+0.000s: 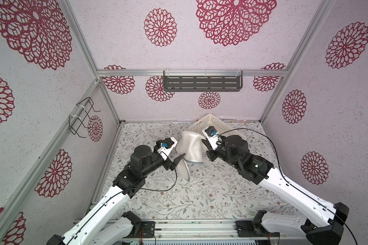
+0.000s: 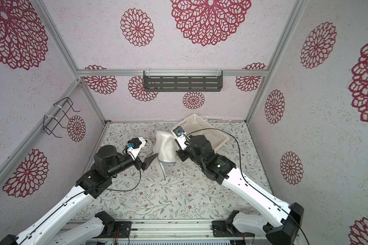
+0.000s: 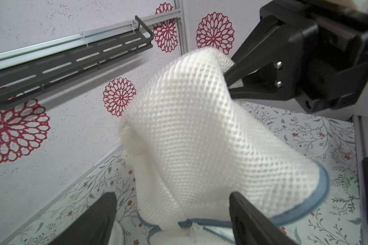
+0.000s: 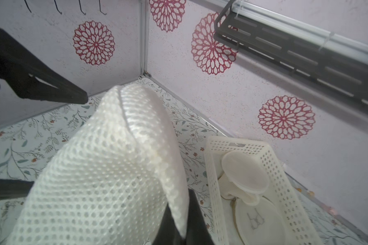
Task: Turn the laundry bag inside out
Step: Turn over the laundry bag.
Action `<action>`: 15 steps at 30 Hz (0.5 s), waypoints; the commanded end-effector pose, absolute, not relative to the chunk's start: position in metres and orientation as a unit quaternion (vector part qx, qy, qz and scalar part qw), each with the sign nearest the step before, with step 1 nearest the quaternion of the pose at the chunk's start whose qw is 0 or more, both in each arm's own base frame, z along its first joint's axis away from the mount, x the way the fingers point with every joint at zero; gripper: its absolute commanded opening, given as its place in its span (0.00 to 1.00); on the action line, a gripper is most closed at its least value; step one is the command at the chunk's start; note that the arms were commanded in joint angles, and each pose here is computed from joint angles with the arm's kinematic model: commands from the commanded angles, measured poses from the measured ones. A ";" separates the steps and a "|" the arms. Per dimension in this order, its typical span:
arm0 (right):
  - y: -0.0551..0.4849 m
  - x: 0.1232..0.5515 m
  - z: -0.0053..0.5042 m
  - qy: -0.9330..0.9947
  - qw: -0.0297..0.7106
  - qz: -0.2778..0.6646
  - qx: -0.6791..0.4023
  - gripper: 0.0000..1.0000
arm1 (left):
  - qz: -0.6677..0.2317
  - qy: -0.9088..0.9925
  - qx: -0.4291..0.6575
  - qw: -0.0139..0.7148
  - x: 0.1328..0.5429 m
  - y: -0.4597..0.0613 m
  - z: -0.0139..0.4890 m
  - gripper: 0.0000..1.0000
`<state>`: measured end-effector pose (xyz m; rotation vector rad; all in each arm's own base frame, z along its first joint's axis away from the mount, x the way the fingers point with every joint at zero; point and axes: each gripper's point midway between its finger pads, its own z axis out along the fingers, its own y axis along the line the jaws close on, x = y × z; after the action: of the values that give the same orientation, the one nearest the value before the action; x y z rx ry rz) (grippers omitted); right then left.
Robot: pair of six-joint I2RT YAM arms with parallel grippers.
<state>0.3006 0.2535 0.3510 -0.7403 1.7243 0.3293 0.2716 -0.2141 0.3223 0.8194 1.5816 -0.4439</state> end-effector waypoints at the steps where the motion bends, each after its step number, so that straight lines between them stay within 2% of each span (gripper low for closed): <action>1: 0.244 0.287 0.373 0.700 0.601 0.256 -0.288 0.00 | -0.170 0.681 0.348 0.621 0.269 -0.200 0.314 0.88; 5: 0.234 0.271 0.367 0.659 0.602 0.316 -0.322 0.00 | -0.162 0.659 0.370 0.634 0.257 -0.189 0.311 0.90; 9: 0.237 0.253 0.370 0.616 0.590 0.356 -0.381 0.00 | -0.151 0.635 0.437 0.620 0.242 -0.196 0.307 0.91; 13: 0.236 0.249 0.379 0.596 0.593 0.372 -0.394 0.00 | -0.160 0.618 0.486 0.597 0.232 -0.206 0.306 0.92; 15: 0.235 0.251 0.383 0.595 0.592 0.381 -0.388 0.00 | -0.171 0.609 0.500 0.592 0.228 -0.212 0.307 0.98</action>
<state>0.2674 0.2320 0.3434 -0.8591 1.5392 0.8058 0.2411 -0.2017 0.3110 1.0452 1.4553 -0.3609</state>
